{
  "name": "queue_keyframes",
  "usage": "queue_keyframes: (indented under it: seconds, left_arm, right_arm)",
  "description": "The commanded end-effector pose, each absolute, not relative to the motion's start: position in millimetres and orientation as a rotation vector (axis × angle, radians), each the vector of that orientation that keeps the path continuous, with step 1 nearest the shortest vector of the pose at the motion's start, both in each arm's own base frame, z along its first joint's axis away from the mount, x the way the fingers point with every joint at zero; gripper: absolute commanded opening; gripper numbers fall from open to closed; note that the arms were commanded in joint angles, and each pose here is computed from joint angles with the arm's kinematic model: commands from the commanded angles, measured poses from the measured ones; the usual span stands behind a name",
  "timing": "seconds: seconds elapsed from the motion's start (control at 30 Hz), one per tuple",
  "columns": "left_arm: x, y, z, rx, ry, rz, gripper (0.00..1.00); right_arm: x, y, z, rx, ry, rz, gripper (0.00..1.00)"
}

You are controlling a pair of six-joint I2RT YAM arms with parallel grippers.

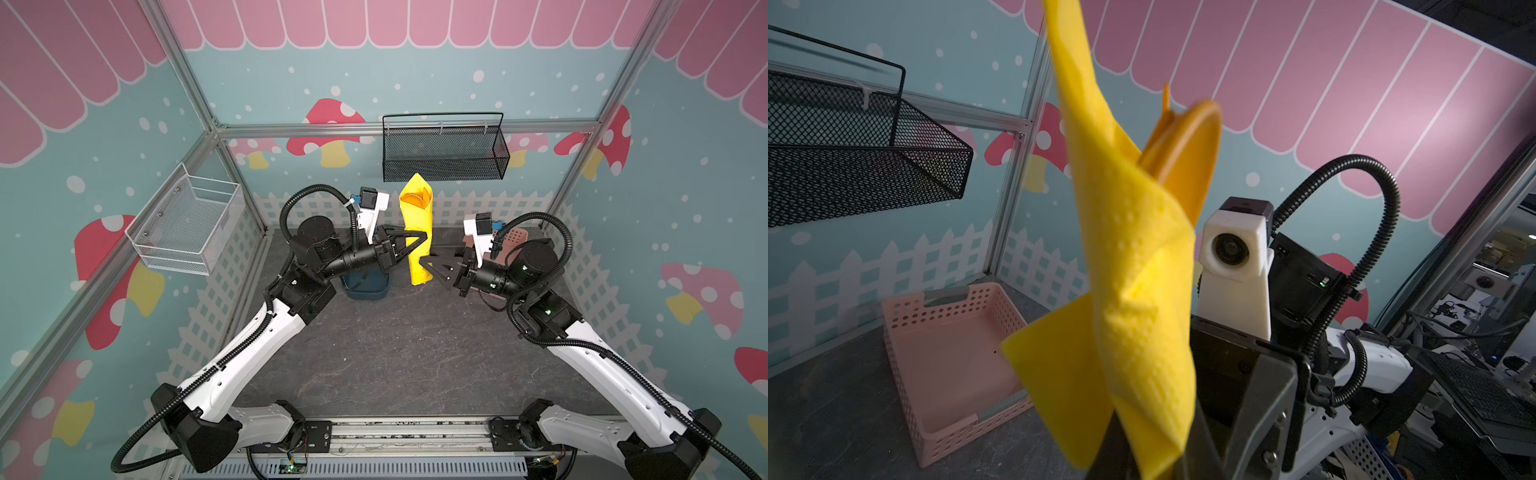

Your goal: Place the utensils on the paper napkin and roll it up

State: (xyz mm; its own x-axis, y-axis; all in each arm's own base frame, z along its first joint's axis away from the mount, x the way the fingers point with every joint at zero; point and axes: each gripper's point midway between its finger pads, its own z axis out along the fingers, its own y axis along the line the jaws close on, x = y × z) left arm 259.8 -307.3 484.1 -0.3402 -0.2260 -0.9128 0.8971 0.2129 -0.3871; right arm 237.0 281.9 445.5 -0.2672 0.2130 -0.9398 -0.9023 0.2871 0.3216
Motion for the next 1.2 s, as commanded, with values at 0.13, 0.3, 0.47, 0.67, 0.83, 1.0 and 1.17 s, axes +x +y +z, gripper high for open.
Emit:
queue_keyframes:
  seconds: [0.13, 0.3, 0.47, 0.67, 0.83, 1.0, 1.17]
  left_arm:
    - [240, -300, 517, 0.703, 1.326, -1.392, 0.0]
    - [237, -300, 521, 0.705, 1.305, -1.415, 0.0]
    - [235, -300, 523, 0.708, 1.295, -1.431, 0.0]
    - [232, -301, 526, 0.719, 1.276, -1.466, 0.0]
    - [225, -301, 531, 0.742, 1.241, -1.499, 0.0]
    - [220, -301, 533, 0.756, 1.219, -1.529, 0.0]
    - [219, -303, 535, 0.762, 1.208, -1.55, 0.0]
  right_arm:
    - [234, 285, 443, -0.709, 1.411, 1.272, 0.46]
    - [233, 284, 445, -0.709, 1.402, 1.27, 0.47]
    - [229, 283, 449, -0.718, 1.381, 1.273, 0.48]
    - [223, 283, 454, -0.738, 1.347, 1.293, 0.47]
    - [219, 283, 458, -0.751, 1.323, 1.309, 0.47]
    - [210, 284, 465, -0.781, 1.274, 1.345, 0.45]
    - [202, 285, 468, -0.814, 1.236, 1.381, 0.42]
